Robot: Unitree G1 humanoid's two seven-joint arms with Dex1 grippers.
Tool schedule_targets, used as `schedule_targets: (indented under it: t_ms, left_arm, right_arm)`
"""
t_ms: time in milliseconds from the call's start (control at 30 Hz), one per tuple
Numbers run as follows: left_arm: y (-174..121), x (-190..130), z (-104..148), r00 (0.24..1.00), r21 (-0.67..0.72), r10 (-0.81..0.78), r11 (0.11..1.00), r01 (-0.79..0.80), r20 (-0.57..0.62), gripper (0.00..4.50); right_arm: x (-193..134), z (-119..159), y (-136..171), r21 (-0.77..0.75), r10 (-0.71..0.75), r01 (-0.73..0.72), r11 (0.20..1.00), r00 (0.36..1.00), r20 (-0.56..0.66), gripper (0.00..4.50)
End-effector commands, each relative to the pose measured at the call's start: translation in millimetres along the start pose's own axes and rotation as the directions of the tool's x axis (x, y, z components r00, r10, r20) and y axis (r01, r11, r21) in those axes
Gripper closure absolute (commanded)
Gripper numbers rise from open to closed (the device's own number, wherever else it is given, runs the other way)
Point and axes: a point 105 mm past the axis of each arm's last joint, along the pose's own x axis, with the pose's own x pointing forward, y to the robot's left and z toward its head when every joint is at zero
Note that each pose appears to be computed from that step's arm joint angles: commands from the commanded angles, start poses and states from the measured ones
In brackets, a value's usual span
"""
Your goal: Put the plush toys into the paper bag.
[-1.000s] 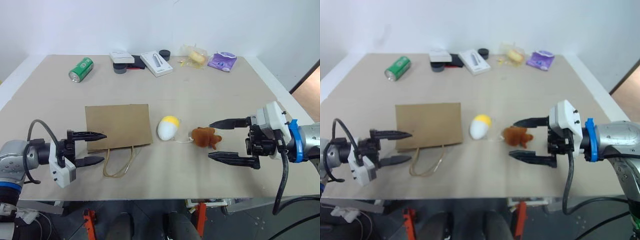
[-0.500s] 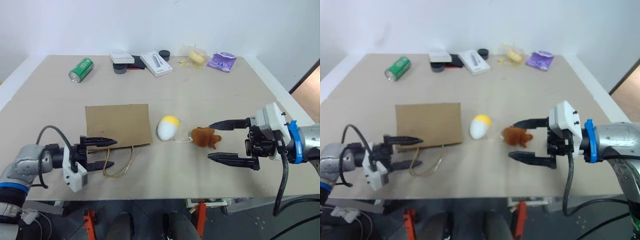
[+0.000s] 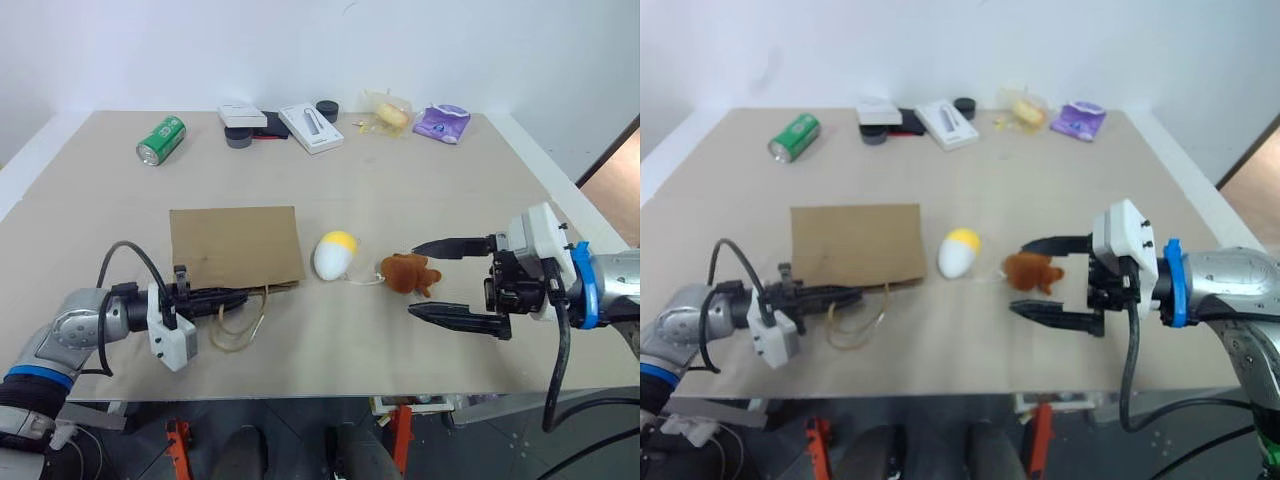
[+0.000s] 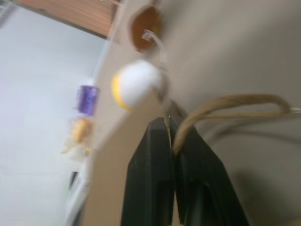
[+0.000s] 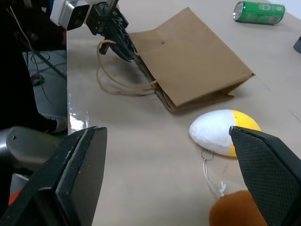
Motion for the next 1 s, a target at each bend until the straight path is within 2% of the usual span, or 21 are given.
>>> schedule_targets:
  t_ms: [33, 133, 200, 233, 267, 333, 367, 600, 800, 867, 1000]
  left_arm:
    - [30, 12, 17, 0.986, -0.051, 0.157, 0.987, -0.154, 0.058, 4.49]
    - [46, 20, 26, 0.971, -0.114, 0.23, 0.968, -0.222, 0.065, 4.5]
    - [49, 25, 32, 0.967, -0.143, 0.248, 0.961, -0.238, 0.062, 4.5]
    - [48, 26, 33, 0.966, -0.159, 0.253, 0.957, -0.241, 0.056, 4.5]
    - [46, 26, 32, 0.966, -0.178, 0.255, 0.953, -0.244, 0.042, 4.5]
    - [42, 25, 29, 0.968, -0.194, 0.251, 0.95, -0.243, 0.017, 4.5]
    - [41, 25, 28, 0.968, -0.199, 0.253, 0.949, -0.246, 0.007, 4.5]
    - [42, 22, 24, 0.95, -0.233, 0.31, 0.922, -0.31, -0.037, 4.5]
    - [51, 20, 24, 0.923, -0.254, 0.378, 0.888, -0.383, -0.068, 4.5]
    - [54, 19, 24, 0.909, -0.254, 0.408, 0.874, -0.415, -0.08, 4.5]
    - [74, 9, 14, 0.845, -0.239, 0.516, 0.81, -0.535, -0.139, 4.5]
  right_arm:
    - [18, 5, 5, -0.014, -0.014, 0.014, 1.0, 0.999, 0.051, 0.25]
    - [40, -4, -2, 0.015, -0.089, 0.088, 0.996, 0.993, 0.081, 1.07]
    - [60, -10, -7, 0.081, -0.147, 0.138, 0.987, 0.982, 0.121, 2.28]
    - [71, -15, -7, 0.102, -0.159, 0.146, 0.984, 0.979, 0.13, 2.64]
    - [83, -21, -9, 0.127, -0.184, 0.167, 0.978, 0.974, 0.13, 3.33]
    - [107, -31, -10, 0.173, -0.215, 0.191, 0.966, 0.967, 0.134, 4.21]
    - [117, -34, -10, 0.185, -0.221, 0.194, 0.963, 0.966, 0.135, 4.45]
    - [177, -51, -25, 0.26, -0.297, 0.251, 0.932, 0.942, 0.156, 4.45]
    - [202, -47, -35, 0.256, -0.319, 0.268, 0.929, 0.93, 0.182, 4.45]
    - [212, -53, -30, 0.245, -0.306, 0.264, 0.933, 0.94, 0.152, 4.45]
    - [222, -83, -25, 0.229, -0.317, 0.311, 0.922, 0.948, -0.009, 4.45]
